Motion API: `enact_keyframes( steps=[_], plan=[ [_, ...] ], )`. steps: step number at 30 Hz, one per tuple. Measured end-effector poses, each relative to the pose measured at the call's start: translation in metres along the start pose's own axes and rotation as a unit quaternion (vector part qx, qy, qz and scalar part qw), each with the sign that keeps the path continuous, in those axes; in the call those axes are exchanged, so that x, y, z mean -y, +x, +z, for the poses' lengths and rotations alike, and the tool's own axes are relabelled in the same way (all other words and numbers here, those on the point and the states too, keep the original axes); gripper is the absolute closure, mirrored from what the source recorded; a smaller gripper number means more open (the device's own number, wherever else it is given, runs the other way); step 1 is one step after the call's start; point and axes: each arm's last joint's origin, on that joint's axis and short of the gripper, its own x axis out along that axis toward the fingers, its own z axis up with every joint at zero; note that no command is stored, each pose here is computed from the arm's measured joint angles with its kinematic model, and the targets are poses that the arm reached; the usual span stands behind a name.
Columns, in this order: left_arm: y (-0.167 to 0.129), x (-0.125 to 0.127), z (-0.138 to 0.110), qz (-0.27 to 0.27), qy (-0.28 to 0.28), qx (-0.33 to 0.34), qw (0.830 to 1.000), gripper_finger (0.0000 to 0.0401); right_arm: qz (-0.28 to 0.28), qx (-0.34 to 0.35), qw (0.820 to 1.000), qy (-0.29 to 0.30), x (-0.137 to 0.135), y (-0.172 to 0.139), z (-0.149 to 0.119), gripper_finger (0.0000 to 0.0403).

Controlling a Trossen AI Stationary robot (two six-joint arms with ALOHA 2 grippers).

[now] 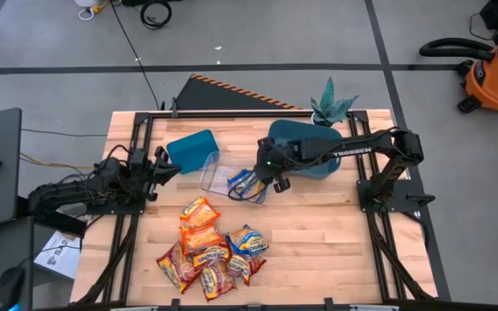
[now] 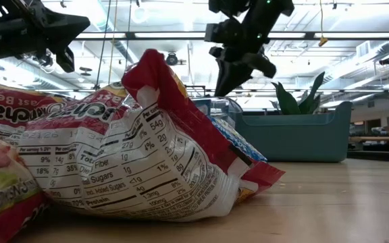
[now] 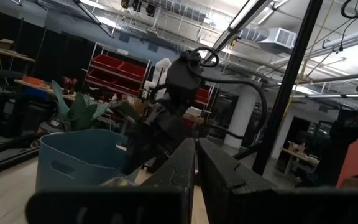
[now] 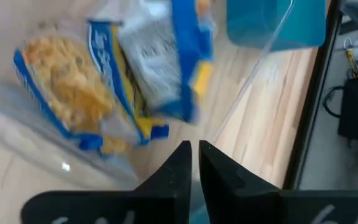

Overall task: Sort Maruchan noodles
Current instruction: Put the blue noodle pack into the center transparent bin

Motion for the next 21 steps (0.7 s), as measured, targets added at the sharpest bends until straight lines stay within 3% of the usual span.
enact_keyframes(
  steps=[7, 13, 17, 21],
  plan=[
    [0.0, 0.0, 0.0, 0.0, 0.0, 0.0, 1.0, 0.0376, -0.028, -0.035, 0.999, 0.006, -0.012, -0.006, 0.003, 0.0336],
    [0.0, 0.0, 0.0, 0.0, 0.0, 0.0, 1.0, 0.0376, -0.064, 0.06, 0.994, 0.071, -0.008, -0.009, 0.023, 0.0328],
    [0.0, 0.0, 0.0, 0.0, 0.0, 0.0, 1.0, 0.0376, -0.038, 0.154, 0.98, 0.121, 0.005, -0.003, 0.033, 0.0328],
    [0.0, 0.0, 0.0, 0.0, 0.0, 0.0, 1.0, 0.0376, -0.024, 0.13, 0.981, 0.14, 0.004, 0.032, 0.03, 0.0328]
  ],
)
